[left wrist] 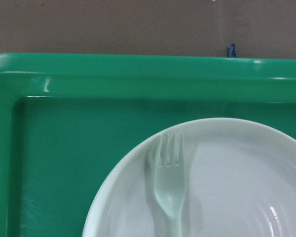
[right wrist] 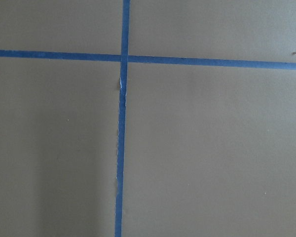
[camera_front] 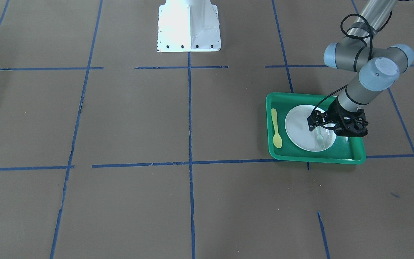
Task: Place fork
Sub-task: 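Move the left gripper over the white fork lying on the plate, then lower the left gripper and grasp the white fork's handle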
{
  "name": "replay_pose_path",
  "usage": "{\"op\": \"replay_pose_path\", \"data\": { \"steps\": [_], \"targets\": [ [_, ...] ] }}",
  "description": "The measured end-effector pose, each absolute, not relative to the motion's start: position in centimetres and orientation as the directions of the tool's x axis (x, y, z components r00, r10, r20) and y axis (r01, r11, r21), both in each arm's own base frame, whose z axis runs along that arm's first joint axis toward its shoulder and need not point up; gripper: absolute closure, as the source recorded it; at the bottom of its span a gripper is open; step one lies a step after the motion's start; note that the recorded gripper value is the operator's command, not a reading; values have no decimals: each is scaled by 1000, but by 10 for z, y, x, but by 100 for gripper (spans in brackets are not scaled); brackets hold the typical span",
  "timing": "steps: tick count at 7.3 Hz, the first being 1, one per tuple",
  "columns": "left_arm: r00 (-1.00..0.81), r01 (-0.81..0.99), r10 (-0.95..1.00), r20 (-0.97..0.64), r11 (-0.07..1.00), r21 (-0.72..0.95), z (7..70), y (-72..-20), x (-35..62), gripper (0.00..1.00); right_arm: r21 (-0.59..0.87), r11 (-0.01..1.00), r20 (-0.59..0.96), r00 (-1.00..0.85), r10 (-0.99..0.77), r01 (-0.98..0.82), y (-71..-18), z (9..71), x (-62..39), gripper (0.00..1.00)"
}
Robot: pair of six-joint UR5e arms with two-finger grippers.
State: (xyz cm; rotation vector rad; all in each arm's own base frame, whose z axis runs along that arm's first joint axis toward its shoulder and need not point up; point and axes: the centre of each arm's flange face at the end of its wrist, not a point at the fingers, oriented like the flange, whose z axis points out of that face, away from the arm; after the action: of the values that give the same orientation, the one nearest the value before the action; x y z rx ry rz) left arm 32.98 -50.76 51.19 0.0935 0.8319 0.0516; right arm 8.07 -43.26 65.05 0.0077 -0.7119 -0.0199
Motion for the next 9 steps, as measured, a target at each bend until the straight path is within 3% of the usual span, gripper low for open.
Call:
{"op": "replay_pose_path", "data": {
  "steps": [1,5,6,7,9],
  "targets": [
    [670,-8,83,-737,995,104,512,-508,331,24,14,1000,653,757,-21,16,-433,650,81,0],
    [668,-15,86,-739,995,102,512,-506,337,29,14,1000,653,757,-21,16,-433,650,81,0],
    [668,-19,88,-739,995,102,512,-505,339,35,14,1000,653,757,-21,16,-433,650,81,0],
    [668,-20,89,-739,995,101,512,-504,340,49,14,1000,653,757,-21,16,-433,650,81,0],
    [667,-21,91,-740,994,103,511,-504,340,91,15,1000,653,757,-22,16,-433,650,81,0]
  ]
}}
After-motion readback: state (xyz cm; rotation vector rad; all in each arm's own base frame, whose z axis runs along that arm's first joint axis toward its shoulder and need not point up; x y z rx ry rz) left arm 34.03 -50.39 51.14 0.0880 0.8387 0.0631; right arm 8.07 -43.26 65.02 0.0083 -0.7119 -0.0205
